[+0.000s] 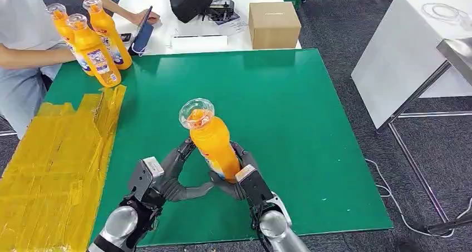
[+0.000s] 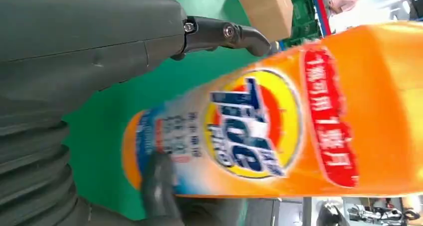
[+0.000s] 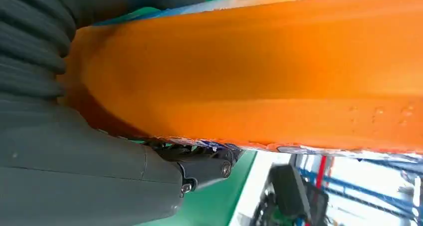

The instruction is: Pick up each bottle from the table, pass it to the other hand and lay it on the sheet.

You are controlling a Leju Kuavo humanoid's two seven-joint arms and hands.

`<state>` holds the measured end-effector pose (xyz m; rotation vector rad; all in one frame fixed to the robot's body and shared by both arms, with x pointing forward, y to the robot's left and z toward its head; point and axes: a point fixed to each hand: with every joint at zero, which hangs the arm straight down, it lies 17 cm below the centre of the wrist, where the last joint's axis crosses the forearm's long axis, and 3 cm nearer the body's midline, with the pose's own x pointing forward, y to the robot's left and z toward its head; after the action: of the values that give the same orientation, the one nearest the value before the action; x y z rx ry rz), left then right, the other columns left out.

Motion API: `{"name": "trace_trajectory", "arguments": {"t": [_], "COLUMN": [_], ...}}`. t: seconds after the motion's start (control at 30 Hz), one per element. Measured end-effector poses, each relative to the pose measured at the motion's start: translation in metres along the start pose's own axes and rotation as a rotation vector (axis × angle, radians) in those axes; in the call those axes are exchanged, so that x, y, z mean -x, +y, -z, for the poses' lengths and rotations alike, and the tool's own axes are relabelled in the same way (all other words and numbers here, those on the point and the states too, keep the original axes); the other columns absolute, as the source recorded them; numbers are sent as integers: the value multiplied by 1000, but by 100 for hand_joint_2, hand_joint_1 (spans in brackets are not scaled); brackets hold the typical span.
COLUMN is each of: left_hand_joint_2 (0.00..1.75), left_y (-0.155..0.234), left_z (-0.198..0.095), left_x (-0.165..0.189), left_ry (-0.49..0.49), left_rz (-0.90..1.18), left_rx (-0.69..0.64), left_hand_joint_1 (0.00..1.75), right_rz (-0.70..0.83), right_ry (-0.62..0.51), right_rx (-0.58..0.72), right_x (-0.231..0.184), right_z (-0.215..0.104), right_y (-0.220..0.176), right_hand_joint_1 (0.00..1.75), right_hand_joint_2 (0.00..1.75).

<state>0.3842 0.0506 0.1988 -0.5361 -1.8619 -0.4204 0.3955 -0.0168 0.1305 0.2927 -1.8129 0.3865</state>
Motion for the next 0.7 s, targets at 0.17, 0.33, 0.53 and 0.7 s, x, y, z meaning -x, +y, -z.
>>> {"name": "trace_trajectory", "arguments": {"t": [0.17,0.33,0.53,0.7], "left_hand_joint_2": [175,175,175,175], "left_y": [0,1,4,3], "left_z": [0,0,2,3], "left_x": [1,3,4,4], "left_ry": [4,7,13,18], "left_rz": [-10,-16,-51,-100], "left_rx": [-4,-6,-12,-7], "left_hand_joint_1": [0,0,0,0], "right_rz": [7,6,-5,-16], "right_ry": [28,42,64,75], "right_rx": [-34,-55,-95,-107], "right_x": [10,16,26,32], "right_z": [-5,-7,-10,-11], "right_y": [14,21,37,43], "right_hand_joint_1": [175,175,175,175], "right_hand_joint_2": [175,175,175,175]}}
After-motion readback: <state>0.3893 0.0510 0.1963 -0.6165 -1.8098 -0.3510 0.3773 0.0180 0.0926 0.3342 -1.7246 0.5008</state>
